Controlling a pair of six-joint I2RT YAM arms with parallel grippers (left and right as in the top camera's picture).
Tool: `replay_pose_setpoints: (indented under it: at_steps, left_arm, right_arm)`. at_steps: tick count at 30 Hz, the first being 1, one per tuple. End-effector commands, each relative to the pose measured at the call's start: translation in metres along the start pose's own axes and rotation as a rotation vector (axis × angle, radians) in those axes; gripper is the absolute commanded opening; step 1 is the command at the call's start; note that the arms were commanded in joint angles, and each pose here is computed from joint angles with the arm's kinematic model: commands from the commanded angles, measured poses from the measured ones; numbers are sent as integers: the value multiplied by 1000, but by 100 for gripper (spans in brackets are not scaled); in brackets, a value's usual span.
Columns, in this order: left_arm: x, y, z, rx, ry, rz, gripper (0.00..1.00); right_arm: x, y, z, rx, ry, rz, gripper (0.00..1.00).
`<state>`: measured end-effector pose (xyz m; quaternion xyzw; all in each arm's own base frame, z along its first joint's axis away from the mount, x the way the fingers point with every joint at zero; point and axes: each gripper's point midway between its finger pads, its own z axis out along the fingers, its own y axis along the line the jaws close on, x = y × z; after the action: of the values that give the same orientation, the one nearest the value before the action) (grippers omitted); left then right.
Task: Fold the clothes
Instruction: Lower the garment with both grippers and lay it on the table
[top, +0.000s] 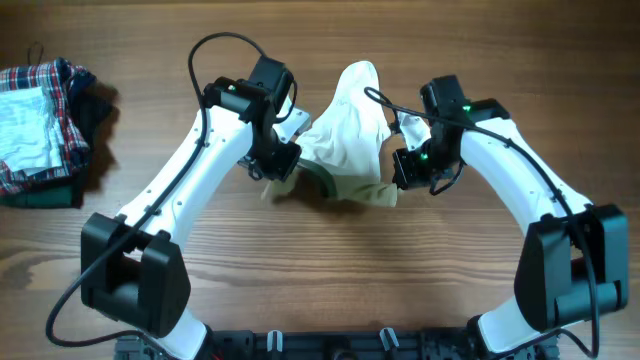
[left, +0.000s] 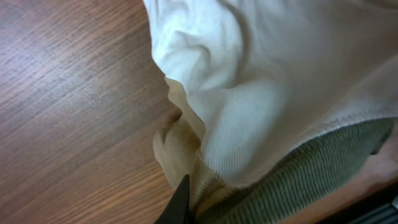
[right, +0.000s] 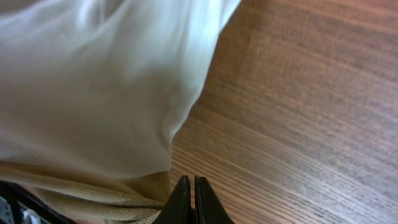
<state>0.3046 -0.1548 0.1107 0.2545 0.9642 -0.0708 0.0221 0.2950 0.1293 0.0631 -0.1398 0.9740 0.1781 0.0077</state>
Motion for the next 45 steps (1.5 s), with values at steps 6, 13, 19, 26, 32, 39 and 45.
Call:
replay_pose_setpoints:
  at_steps: [6,13,19,26,32,39,45]
  left_arm:
    - [35,-6,25,46,110,-28,4]
    - [49,-10,36,68,150,-61,9]
    - [48,-23,36,143,146,-65,59]
    - [32,-19,38,116,79,-41,78]
    - [-3,-3,51,47,-37,-87,17]
    - [-19,5,83,39,-41,-123,4]
    - [-22,5,87,38,-48,-121,9]
  right_arm:
    - [9,2,3,-14,20,33,4]
    - [13,2,3,-14,37,39,9]
    - [9,3,2,-15,19,32,38]
    - [-50,16,-8,-75,-213,-69,6]
    - [-84,37,0,-64,-336,-290,4]
    - [-120,6,52,96,-377,-296,4]
    - [-131,-20,74,197,-386,-259,4]
